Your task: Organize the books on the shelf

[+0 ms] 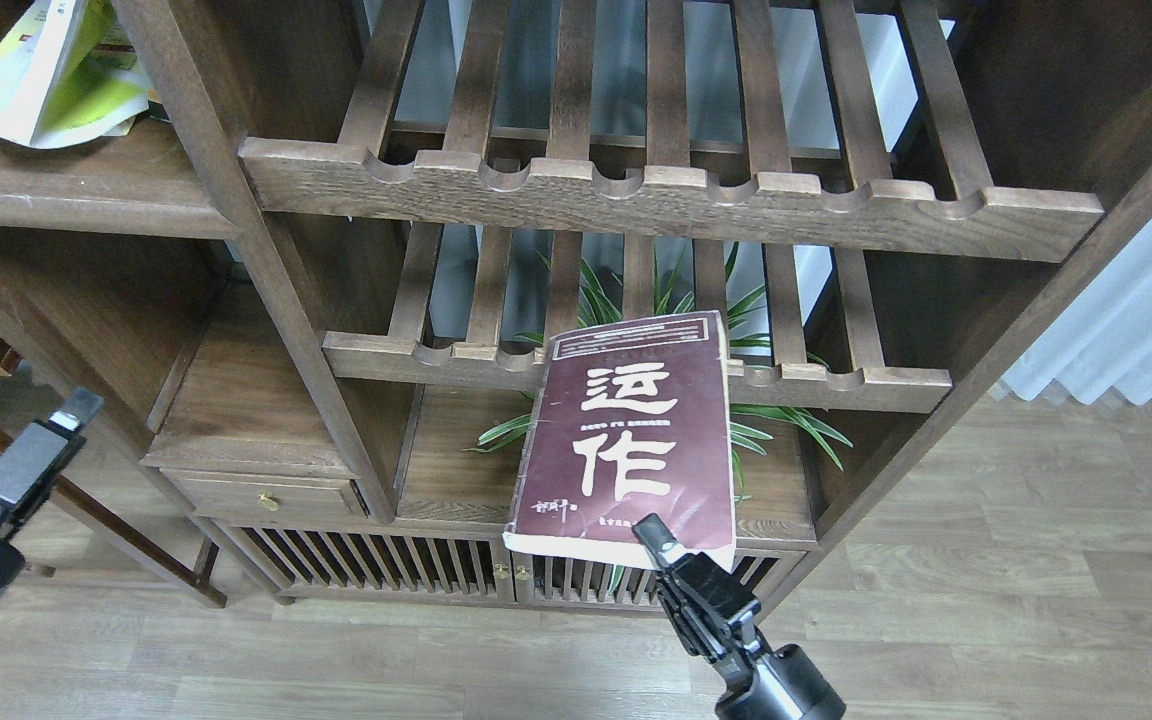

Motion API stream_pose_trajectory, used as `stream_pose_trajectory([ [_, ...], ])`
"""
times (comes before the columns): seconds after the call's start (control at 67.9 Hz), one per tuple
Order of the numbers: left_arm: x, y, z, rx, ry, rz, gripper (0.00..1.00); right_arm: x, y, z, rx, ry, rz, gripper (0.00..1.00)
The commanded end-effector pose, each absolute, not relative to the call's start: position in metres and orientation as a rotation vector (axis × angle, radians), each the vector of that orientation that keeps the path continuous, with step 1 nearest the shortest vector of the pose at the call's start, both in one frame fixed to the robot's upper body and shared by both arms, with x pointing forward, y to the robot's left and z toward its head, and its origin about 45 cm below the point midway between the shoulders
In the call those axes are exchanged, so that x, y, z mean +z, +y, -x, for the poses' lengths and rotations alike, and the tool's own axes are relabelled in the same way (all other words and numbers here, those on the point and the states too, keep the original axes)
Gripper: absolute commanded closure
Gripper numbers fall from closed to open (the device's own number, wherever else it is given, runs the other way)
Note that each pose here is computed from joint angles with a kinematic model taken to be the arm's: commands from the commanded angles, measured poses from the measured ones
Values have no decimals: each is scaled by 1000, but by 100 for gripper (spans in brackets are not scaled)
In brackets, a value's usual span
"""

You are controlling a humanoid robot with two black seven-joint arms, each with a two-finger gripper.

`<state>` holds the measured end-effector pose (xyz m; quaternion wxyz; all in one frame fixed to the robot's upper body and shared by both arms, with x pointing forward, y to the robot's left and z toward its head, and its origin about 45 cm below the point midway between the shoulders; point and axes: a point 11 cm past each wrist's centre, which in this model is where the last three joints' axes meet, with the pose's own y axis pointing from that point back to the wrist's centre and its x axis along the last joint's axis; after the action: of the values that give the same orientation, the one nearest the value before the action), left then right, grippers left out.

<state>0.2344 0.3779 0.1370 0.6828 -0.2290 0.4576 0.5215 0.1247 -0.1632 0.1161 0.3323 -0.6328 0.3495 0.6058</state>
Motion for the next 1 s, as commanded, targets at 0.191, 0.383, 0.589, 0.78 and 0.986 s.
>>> stream_pose_trajectory([
  [0.191, 115, 341, -223, 1100, 1133, 506, 0, 87, -179, -102, 1662, 1029, 1613, 95],
  [0.383, 103, 318, -214, 1060, 1194, 506, 0, 82, -180, -94, 1685, 1050, 1588, 95],
  [0.589, 101, 316, -213, 1056, 1200, 503, 0, 76, -180, -79, 1721, 1078, 1550, 95],
  [0.78, 98, 312, -209, 1050, 1217, 492, 0, 74, -178, -74, 1735, 1081, 1532, 95],
  [0.986, 87, 294, -198, 1015, 1272, 469, 0, 79, -158, -77, 1753, 1011, 1527, 95],
])
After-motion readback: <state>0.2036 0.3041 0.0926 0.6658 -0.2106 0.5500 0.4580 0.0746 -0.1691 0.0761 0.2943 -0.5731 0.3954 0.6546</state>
